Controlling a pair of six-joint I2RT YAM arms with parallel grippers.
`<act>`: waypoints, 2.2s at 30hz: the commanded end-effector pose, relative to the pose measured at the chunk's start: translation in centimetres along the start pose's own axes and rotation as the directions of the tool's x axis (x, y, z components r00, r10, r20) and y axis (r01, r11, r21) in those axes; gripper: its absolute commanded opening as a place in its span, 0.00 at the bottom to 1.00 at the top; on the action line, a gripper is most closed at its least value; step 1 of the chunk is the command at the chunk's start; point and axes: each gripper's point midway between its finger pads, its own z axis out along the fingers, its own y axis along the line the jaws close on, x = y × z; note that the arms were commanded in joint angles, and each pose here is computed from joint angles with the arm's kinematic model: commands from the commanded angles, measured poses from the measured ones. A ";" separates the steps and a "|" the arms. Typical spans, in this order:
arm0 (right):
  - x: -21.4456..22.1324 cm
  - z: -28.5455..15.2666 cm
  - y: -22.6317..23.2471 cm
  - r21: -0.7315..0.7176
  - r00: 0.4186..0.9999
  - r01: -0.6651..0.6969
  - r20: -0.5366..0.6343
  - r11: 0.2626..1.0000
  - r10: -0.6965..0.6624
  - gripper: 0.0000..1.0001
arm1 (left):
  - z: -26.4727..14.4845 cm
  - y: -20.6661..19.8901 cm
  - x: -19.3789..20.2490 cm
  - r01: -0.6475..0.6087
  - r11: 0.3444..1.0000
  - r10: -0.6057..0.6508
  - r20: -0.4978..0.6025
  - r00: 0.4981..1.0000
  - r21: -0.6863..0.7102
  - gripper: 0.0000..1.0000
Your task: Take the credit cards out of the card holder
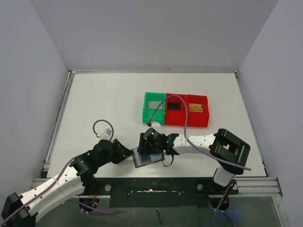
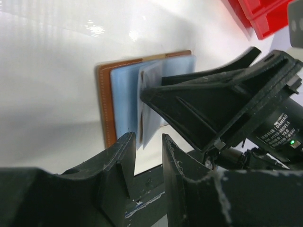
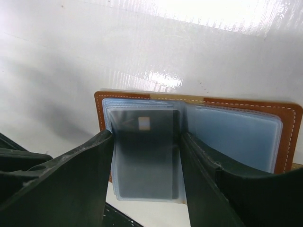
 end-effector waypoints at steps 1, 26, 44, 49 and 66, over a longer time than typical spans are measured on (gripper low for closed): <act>1.5 0.5 -1.2 -0.018 0.998 -0.036 -0.055 0.999 0.035 0.51 | 0.2 -4.2 0.8 -0.047 0.983 0.058 -0.053 0.997 0.180 0.28; -0.7 -0.9 1.5 0.087 0.989 0.146 -0.023 0.985 -0.144 0.72 | -1.4 -0.2 -2.6 0.049 0.996 -0.039 0.117 0.992 -0.078 0.28; 1.2 1.6 0.7 0.248 0.944 0.322 -0.156 0.914 -0.291 0.69 | -3.8 -1.7 -4.4 0.037 0.998 -0.026 0.190 0.981 -0.050 0.30; 1.8 1.5 0.3 0.223 0.952 0.295 -0.155 0.929 -0.265 0.58 | -3.7 -1.6 -4.2 0.036 0.999 -0.028 0.181 0.983 -0.039 0.30; 1.5 0.9 -0.1 -0.097 0.995 -0.014 -0.099 0.995 0.004 0.53 | 0.4 -4.1 1.2 -0.089 0.986 0.103 -0.094 0.990 0.137 0.30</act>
